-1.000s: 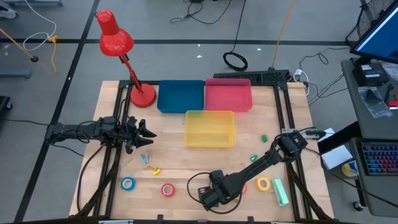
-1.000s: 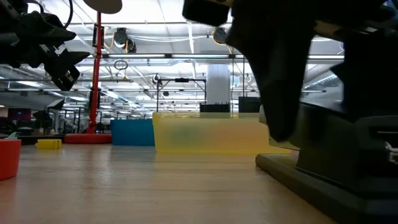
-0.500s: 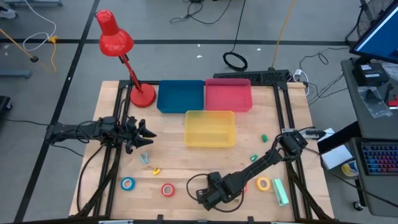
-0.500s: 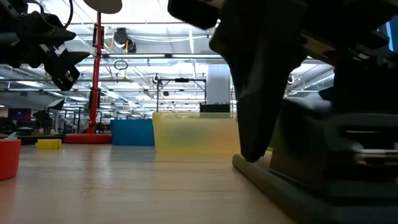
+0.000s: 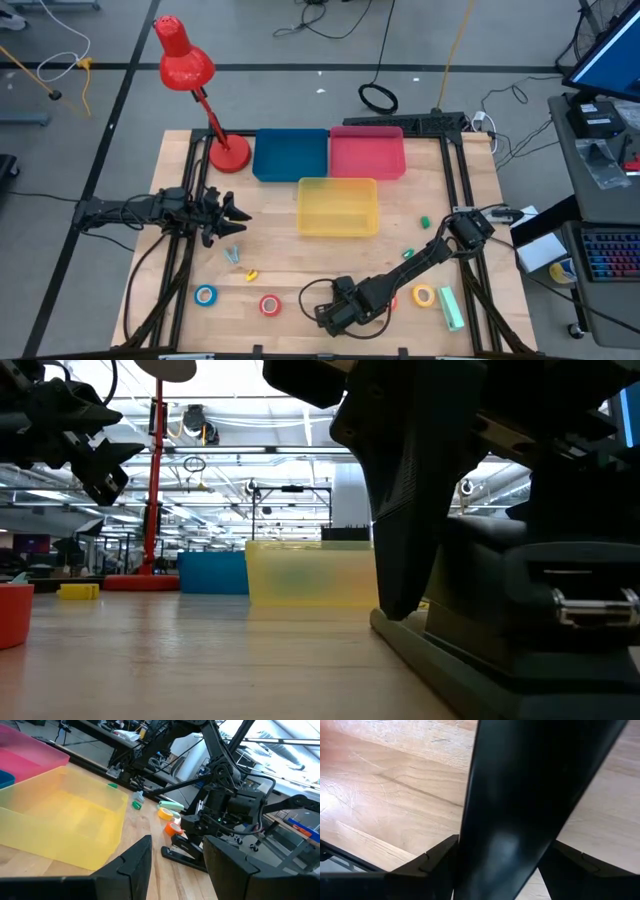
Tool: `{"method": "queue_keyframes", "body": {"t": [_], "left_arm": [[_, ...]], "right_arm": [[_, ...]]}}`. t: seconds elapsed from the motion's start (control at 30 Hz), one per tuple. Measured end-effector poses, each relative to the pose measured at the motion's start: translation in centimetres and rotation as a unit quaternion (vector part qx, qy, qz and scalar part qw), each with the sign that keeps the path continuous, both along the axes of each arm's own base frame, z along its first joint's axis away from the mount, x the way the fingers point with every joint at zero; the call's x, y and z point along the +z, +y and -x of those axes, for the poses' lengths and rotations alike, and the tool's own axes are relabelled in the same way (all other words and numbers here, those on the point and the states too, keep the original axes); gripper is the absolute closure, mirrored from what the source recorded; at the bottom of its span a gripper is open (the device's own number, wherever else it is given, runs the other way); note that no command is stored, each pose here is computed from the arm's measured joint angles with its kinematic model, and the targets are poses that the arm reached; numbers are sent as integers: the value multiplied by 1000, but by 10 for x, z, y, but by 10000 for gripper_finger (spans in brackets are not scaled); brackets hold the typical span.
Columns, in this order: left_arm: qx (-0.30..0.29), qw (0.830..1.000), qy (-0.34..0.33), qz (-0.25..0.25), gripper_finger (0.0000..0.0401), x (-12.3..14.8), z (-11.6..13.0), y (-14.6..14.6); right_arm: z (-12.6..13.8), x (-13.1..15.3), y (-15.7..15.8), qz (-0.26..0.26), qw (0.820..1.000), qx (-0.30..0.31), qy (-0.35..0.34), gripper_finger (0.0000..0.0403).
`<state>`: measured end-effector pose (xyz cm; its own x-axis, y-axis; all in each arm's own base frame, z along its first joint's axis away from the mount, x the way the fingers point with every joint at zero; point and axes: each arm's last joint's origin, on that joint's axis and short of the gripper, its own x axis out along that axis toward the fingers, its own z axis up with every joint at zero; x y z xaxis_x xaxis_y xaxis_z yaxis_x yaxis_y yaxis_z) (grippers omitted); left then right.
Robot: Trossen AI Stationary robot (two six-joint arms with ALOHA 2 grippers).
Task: Pick and place Stapler, Stapler remover, tape
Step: Put the black stapler into the blue bin
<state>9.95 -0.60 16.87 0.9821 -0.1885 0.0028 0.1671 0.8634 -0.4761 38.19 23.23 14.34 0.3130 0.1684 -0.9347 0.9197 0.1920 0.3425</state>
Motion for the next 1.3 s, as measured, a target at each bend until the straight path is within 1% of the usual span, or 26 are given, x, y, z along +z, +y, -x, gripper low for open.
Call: {"method": "queue_keyframes", "body": {"t": [0.13,0.37,0.4,0.47,0.6,0.7,0.8,0.93,1.1,1.3], "left_arm": [[0,1000,0,-1,224,0,0,0],[0,1000,-1,-8,224,0,0,0],[0,1000,-1,-8,224,0,0,0],[0,1000,-1,-8,224,0,0,0],[0,1000,-1,-8,224,0,0,0],[0,1000,-2,-8,224,0,0,0],[0,1000,-2,-8,224,0,0,0],[0,1000,-4,-8,224,0,0,0],[0,1000,-6,-8,224,1,0,0],[12,1000,-11,-4,224,2,0,1]], "right_arm": [[0,-1,-3,-3,1000,-20,10,177],[-1,1,-6,-16,1000,-5,17,248],[-2,3,-7,-17,1000,-2,16,256],[-2,5,-8,-18,1000,-2,12,259],[-3,18,-14,-18,1000,-2,-6,266],[-5,35,-21,-10,999,-11,-35,267],[-6,55,-28,-6,997,-9,-78,276],[-7,87,-43,18,990,-14,-139,283],[-7,122,-72,77,976,-25,-203,281],[-8,153,-119,153,958,-6,-241,281]]}}
